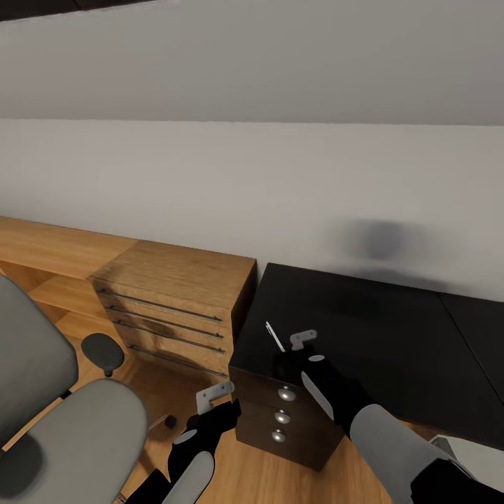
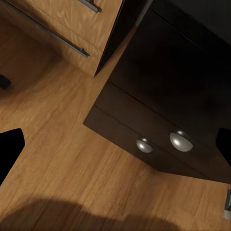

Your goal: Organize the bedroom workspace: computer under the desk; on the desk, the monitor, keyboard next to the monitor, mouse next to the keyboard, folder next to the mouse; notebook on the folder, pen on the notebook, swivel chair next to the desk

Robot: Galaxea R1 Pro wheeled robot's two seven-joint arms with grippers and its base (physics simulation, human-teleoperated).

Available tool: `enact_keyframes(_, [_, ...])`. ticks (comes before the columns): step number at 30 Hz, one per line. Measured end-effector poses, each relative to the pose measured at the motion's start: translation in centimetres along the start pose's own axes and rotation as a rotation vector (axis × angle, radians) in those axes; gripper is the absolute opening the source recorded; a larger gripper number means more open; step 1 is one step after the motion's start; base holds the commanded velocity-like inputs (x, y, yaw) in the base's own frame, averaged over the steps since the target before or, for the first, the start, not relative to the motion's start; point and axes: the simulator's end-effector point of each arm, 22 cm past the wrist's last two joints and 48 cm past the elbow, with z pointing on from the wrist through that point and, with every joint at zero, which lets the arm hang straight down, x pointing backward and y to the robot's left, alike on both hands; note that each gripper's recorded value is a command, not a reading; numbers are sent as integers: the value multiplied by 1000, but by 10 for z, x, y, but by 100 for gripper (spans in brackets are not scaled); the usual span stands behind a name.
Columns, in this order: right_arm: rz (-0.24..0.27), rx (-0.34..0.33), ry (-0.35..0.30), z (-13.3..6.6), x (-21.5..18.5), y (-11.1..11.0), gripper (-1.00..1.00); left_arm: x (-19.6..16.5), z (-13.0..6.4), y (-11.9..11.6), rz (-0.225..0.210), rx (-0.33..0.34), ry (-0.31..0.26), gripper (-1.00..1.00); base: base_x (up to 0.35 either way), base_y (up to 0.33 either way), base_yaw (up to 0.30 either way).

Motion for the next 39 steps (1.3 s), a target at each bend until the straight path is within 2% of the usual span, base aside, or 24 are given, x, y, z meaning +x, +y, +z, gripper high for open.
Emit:
enact_keyframes(23, [0, -3, 21, -1, 1, 2, -100, 1, 0, -1, -1, 1, 2, 100, 0, 0, 0])
enact_keyframes(39, [0, -46, 49, -2, 4, 12, -100, 0, 0, 0, -1, 0, 2, 100, 0, 0, 0])
